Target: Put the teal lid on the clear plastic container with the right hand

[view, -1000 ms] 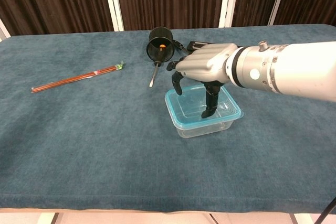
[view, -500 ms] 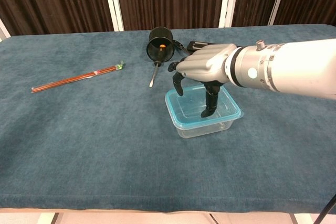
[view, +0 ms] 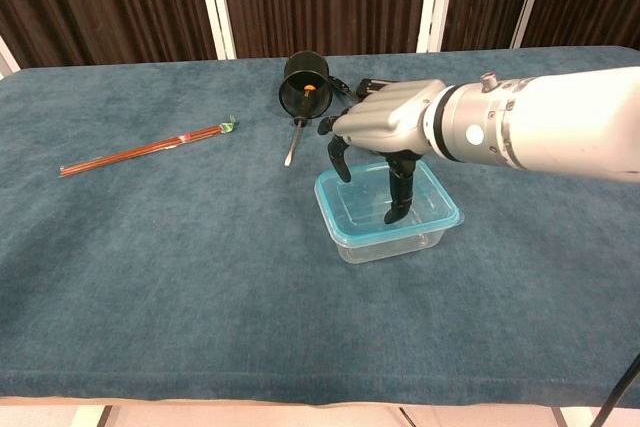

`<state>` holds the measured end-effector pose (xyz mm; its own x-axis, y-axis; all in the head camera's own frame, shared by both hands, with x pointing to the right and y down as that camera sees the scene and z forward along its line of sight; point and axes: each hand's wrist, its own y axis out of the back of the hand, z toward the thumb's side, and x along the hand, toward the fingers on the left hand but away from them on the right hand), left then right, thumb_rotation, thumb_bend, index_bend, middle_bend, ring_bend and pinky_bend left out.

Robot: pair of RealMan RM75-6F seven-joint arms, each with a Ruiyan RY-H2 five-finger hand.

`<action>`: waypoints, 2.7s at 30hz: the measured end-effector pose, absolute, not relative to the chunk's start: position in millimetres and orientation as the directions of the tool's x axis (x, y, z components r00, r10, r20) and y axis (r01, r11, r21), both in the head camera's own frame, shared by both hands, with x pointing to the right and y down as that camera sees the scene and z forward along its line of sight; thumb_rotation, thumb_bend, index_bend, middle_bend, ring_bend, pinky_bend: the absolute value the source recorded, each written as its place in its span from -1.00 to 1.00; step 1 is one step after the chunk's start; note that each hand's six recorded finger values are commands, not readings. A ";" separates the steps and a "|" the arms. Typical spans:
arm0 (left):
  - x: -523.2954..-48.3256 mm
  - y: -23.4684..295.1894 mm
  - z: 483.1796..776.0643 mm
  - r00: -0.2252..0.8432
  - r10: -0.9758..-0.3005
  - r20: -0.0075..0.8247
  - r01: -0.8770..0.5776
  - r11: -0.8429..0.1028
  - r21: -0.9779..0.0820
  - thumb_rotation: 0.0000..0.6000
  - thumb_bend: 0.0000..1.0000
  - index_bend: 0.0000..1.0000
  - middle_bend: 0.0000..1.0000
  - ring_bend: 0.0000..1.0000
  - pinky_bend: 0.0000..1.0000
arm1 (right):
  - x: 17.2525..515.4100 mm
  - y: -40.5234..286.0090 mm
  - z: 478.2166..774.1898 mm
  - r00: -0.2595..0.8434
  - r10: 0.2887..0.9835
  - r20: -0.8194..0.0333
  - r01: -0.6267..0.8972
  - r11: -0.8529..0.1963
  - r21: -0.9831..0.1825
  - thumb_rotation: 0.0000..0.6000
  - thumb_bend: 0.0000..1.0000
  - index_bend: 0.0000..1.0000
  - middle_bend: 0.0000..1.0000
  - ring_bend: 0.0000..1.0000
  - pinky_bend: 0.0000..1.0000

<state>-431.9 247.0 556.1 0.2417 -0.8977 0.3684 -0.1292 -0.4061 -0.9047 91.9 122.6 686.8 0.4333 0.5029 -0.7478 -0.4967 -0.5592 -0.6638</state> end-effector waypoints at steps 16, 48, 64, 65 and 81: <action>-432.7 245.1 556.6 0.235 -0.900 0.367 -0.129 -0.403 -0.906 1.00 -0.12 -1.00 -1.00 -1.00 -0.97 | 91.4 125.5 692.2 0.431 0.492 -0.757 -0.509 -0.560 -0.654 1.00 -0.54 0.04 -0.90 -0.94 -0.70; -433.9 243.6 555.1 0.234 -0.901 0.366 -0.138 -0.403 -0.905 1.00 -0.11 -1.00 -1.00 -1.00 -0.97 | 92.6 132.2 703.1 0.425 0.480 -0.767 -0.516 -0.568 -0.641 1.00 -0.54 -0.01 -0.90 -0.94 -0.70; -434.6 244.3 554.4 0.234 -0.901 0.366 -0.141 -0.403 -0.904 1.00 -0.12 -1.00 -1.00 -1.00 -0.96 | 93.3 134.8 707.9 0.425 0.474 -0.771 -0.516 -0.574 -0.636 1.00 -0.54 -0.06 -0.90 -0.94 -0.70; -434.7 244.3 554.3 0.234 -0.901 0.365 -0.142 -0.403 -0.904 1.00 -0.12 -1.00 -1.00 -1.00 -0.96 | 93.2 135.1 708.2 0.425 0.473 -0.772 -0.516 -0.573 -0.636 1.00 -0.54 -0.07 -0.90 -0.94 -0.70; -435.1 244.1 553.3 0.233 -0.903 0.360 -0.143 -0.398 -0.906 1.00 -0.12 -1.00 -1.00 -1.00 -0.96 | 99.9 119.5 669.4 0.456 0.518 -0.724 -0.444 -0.573 -0.690 1.00 -0.54 -0.10 -0.90 -0.94 -0.70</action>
<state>-435.1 244.1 553.3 0.2335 -0.9033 0.3599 -0.1429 -0.3980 -0.9062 99.9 119.5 669.4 0.4557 0.5184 -0.7236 -0.4436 -0.5725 -0.6895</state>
